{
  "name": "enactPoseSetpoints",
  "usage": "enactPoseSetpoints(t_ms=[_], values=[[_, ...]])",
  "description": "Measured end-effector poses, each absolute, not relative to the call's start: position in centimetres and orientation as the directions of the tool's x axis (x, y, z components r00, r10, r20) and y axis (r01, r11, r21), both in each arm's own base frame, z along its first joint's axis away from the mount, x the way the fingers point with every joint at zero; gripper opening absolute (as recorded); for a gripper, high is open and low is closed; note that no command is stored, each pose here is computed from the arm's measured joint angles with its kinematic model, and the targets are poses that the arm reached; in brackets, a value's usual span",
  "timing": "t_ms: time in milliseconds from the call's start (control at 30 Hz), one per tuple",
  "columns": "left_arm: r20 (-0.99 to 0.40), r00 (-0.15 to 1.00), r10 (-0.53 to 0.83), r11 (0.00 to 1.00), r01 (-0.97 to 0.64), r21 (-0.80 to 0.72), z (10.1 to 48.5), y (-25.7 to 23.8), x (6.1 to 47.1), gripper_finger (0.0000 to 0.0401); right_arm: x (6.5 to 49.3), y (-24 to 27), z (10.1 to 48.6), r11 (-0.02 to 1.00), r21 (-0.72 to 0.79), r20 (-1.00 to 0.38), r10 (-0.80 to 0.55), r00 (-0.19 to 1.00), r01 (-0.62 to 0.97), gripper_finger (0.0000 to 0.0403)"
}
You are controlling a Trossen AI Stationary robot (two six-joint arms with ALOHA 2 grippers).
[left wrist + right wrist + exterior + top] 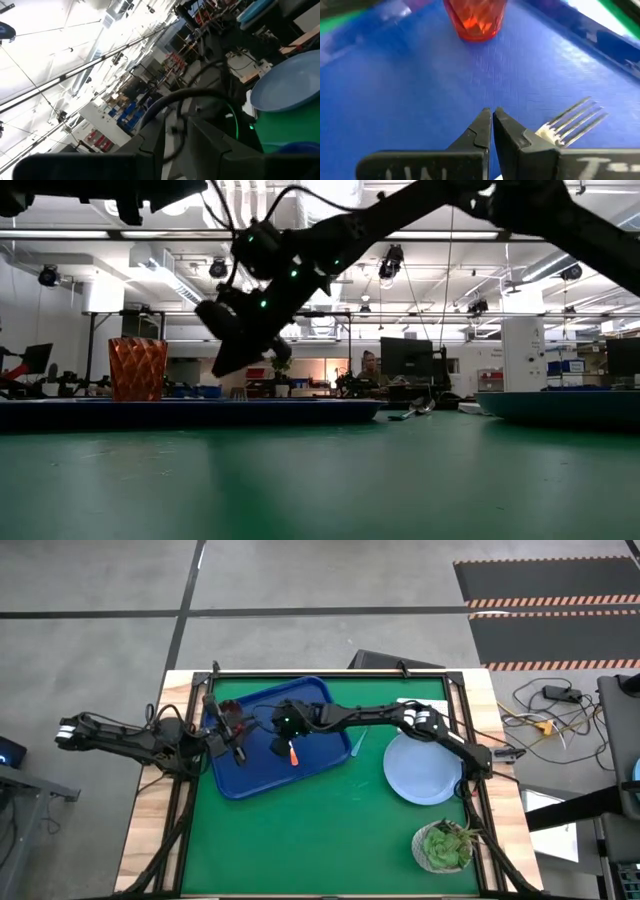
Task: Pick and place plate/cup/fork/spoon on tray
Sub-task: Put the orange fork to the bottom right on the blue serving tray
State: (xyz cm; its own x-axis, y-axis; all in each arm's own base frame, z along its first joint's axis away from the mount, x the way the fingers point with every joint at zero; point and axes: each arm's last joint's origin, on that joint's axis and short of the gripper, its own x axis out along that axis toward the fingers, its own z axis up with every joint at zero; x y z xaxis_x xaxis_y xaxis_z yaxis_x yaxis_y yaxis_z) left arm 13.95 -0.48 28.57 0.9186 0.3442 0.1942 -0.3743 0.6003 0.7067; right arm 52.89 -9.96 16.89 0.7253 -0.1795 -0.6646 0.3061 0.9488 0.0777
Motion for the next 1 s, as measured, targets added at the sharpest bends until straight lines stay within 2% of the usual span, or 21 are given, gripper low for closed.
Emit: enactPoseSetpoints(t_ms=[267,1000], values=[[0.183,0.911,0.369,0.593,-0.383,0.709,28.4,-0.3,14.0,0.0063,53.7,-10.3,14.5,0.957,0.030,-0.724,-0.177,0.666,0.287,0.0008],[0.183,0.896,0.405,0.585,-0.407,0.702,28.4,-0.2,13.9,0.0063,52.6,-11.4,13.3,0.970,-0.041,-0.803,-0.175,0.570,0.240,0.0008]])
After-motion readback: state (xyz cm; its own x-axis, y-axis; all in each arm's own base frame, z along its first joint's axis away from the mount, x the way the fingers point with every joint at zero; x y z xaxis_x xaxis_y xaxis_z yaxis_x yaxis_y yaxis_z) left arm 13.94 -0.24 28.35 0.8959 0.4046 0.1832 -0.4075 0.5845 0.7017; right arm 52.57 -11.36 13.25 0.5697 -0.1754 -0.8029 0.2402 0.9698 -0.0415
